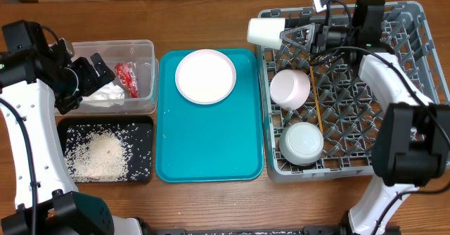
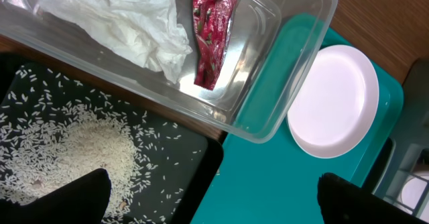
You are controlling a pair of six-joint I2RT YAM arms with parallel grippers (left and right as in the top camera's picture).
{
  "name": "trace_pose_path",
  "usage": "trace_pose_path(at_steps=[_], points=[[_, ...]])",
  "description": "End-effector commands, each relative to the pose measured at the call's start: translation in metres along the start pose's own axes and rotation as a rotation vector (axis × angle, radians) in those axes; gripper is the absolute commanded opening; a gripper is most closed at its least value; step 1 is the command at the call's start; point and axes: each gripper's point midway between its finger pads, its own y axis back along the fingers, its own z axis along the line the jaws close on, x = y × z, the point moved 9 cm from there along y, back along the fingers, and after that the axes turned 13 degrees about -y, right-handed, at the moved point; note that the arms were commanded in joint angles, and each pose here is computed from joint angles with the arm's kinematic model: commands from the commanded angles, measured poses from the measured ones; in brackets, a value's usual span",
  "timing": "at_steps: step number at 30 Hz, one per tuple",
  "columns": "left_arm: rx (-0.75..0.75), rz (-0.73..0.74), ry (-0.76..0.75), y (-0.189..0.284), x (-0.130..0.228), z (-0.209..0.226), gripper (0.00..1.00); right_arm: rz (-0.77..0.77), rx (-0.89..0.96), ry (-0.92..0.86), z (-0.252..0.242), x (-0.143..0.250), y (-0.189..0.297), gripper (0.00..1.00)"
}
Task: Sort waste into correct bins and load items into the dishwasher
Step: 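Place the paper cup upright in the rack's top-left corner and release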
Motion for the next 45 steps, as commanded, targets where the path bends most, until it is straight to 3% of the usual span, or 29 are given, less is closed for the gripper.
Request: trace_pose_path(at_steps=[1,9,21,32,45], points=[[-0.004,-0.028,-0.023,0.008,-0.001,-0.003,1.0,0.026,-0.044,0.01,-0.015,0.002,-0.002,0.04],[-0.004,-0.028,-0.023,0.008,-0.001,-0.003,1.0,-0.019,0.025,0.012,-0.051,0.004,-0.003,0.04],[-0.004,-0.028,-0.023,0.008,-0.001,-0.003,1.0,-0.089,0.123,0.087,-0.06,-0.005,-0.003,0.04],[-0.004,-0.028,-0.023,0.008,-0.001,-0.003,1.0,-0.081,0.131,0.016,-0.095,0.01,-0.003,0.04],[-0.004,-0.028,-0.023,0.008,-0.001,-0.003,1.0,-0.087,0.099,-0.047,-0.098,0.012,0.022,0.07]])
